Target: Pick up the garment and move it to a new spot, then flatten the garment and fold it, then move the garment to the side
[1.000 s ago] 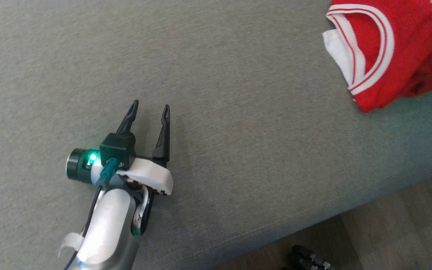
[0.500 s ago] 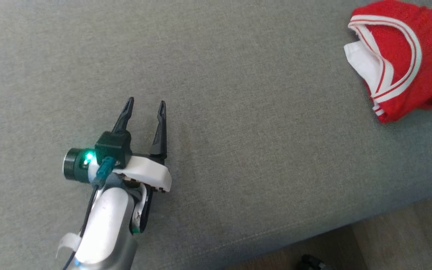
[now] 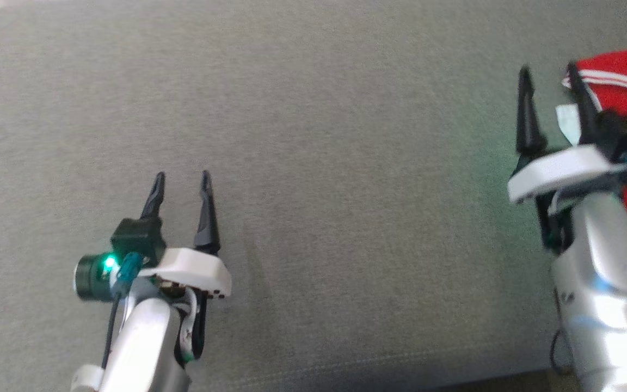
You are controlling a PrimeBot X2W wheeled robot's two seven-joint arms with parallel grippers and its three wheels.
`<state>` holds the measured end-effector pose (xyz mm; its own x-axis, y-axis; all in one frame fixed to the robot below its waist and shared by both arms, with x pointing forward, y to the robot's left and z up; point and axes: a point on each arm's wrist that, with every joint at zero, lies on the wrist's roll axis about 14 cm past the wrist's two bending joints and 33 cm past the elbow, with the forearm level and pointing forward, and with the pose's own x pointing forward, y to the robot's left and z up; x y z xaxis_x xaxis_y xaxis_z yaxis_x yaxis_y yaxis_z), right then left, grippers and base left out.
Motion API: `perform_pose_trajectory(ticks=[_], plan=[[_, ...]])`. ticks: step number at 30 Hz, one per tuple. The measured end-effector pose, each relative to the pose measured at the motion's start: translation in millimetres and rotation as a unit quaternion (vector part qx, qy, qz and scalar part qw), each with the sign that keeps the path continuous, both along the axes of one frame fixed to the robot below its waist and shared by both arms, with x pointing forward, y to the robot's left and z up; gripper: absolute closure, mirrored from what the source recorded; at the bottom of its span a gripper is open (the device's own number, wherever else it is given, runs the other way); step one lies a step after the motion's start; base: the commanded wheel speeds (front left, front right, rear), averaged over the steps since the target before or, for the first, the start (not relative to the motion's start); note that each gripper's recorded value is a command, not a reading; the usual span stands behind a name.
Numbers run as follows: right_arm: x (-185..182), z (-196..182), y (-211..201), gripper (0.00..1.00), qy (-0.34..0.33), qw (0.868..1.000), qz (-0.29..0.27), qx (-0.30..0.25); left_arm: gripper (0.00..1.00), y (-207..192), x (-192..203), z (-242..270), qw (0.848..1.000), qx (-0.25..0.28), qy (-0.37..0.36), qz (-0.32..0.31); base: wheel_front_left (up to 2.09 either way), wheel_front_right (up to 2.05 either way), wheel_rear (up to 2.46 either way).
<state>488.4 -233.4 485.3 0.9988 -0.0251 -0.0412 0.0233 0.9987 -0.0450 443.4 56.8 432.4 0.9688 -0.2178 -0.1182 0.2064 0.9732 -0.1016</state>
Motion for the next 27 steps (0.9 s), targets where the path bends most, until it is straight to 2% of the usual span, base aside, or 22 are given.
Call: perform_pose_trajectory(ticks=[6, 12, 18, 27], plan=[[-19.5, -24.8, 38.5, 0.0, 0.029, 0.999, 0.032, 0.033, 0.0, 42.1, -17.4, 6.4, 0.998, 0.01, 0.0, 0.061, 0.0, 0.0, 0.0], [-35.3, -29.8, 51.0, 0.0, 0.036, 0.997, 0.042, 0.046, 0.0, 71.1, -35.7, 10.6, 0.995, 0.018, -0.001, 0.102, 0.0, 0.0, 0.0], [-45.7, -21.8, 56.1, 0.0, 0.024, 0.996, 0.043, 0.078, 0.0, 81.5, -42.1, 18.4, 0.993, 0.008, -0.008, 0.115, 0.0, 0.0, 0.0], [-58.6, -10.5, 50.4, 0.0, 0.008, 0.995, 0.035, 0.088, 0.0, 76.5, -49.9, 21.0, 0.995, -0.022, -0.007, 0.095, 0.0, 0.0, 0.0]])
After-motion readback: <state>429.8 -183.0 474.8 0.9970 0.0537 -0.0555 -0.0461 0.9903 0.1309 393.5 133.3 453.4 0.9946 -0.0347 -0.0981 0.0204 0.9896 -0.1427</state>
